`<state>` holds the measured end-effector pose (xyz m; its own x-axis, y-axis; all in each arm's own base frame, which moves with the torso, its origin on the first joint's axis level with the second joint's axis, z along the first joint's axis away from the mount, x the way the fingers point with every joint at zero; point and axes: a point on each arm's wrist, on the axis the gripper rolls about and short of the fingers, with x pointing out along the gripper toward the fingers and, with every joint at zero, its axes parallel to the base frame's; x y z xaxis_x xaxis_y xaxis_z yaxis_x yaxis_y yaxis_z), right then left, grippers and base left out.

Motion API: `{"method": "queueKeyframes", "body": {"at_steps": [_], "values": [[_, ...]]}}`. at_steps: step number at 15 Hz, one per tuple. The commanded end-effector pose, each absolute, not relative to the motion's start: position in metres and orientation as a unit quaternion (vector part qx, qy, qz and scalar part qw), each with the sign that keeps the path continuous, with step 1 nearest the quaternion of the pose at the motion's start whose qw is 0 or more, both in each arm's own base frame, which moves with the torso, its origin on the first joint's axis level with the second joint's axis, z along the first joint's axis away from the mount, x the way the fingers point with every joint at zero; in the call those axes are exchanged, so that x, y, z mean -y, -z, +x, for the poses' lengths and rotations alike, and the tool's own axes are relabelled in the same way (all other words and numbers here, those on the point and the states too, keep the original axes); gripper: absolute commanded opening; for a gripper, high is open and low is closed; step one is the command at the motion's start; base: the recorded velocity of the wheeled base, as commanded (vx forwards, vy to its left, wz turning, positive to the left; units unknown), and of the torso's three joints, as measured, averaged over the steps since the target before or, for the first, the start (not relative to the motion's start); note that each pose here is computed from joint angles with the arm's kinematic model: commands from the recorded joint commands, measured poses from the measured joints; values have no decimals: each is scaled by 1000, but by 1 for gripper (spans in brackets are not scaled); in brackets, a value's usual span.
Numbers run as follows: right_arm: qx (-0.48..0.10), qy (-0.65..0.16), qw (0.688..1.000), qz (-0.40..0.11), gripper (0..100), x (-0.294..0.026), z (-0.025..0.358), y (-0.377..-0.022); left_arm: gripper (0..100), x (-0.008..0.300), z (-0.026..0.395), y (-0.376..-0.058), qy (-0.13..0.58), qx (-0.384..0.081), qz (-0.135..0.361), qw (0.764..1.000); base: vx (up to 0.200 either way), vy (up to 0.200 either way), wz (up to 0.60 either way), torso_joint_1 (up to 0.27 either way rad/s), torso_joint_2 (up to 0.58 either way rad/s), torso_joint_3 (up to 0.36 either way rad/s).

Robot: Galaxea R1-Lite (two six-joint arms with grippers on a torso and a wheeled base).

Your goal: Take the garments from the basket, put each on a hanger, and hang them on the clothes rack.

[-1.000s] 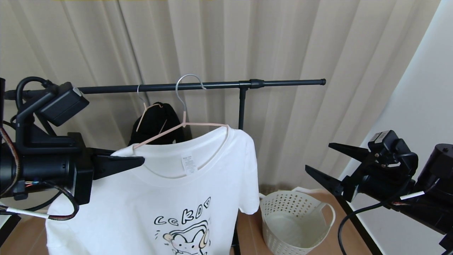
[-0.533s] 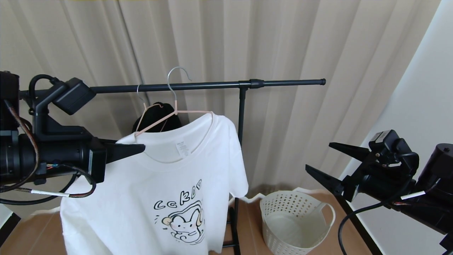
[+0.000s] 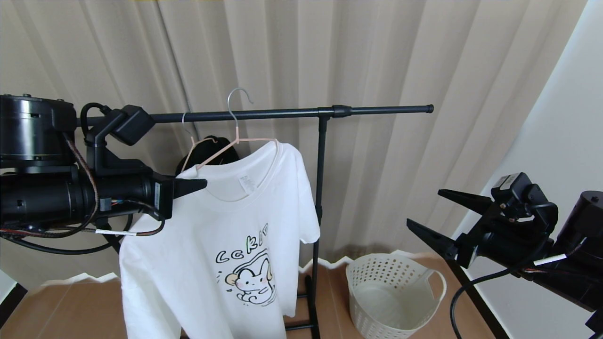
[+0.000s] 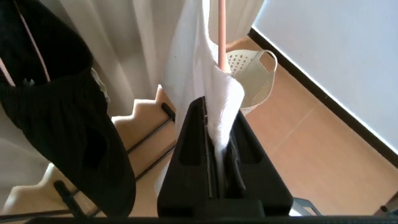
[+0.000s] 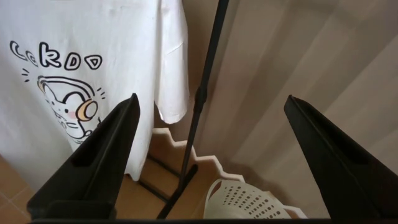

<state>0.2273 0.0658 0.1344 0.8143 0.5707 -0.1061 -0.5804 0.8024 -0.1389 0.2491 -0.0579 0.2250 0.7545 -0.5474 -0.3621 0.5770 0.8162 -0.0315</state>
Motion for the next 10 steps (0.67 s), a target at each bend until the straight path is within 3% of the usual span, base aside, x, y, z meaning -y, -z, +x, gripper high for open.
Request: {"method": "queueKeyframes", "body": {"at_steps": [1,6,10], "values": [[-31,-303,949,-83,100,-66,227,-134,0,60,265,-211,296,-193,40,935,0,0,0,0,0,0],[-30,-304,949,-83,100,-66,227,-134,0,63,287,-196,268,-190,46,943,0,0,0,0,0,0],[-30,-303,949,-83,100,-66,227,-134,0,66,309,-187,237,-172,22,956,0,0,0,0,0,0]]}}
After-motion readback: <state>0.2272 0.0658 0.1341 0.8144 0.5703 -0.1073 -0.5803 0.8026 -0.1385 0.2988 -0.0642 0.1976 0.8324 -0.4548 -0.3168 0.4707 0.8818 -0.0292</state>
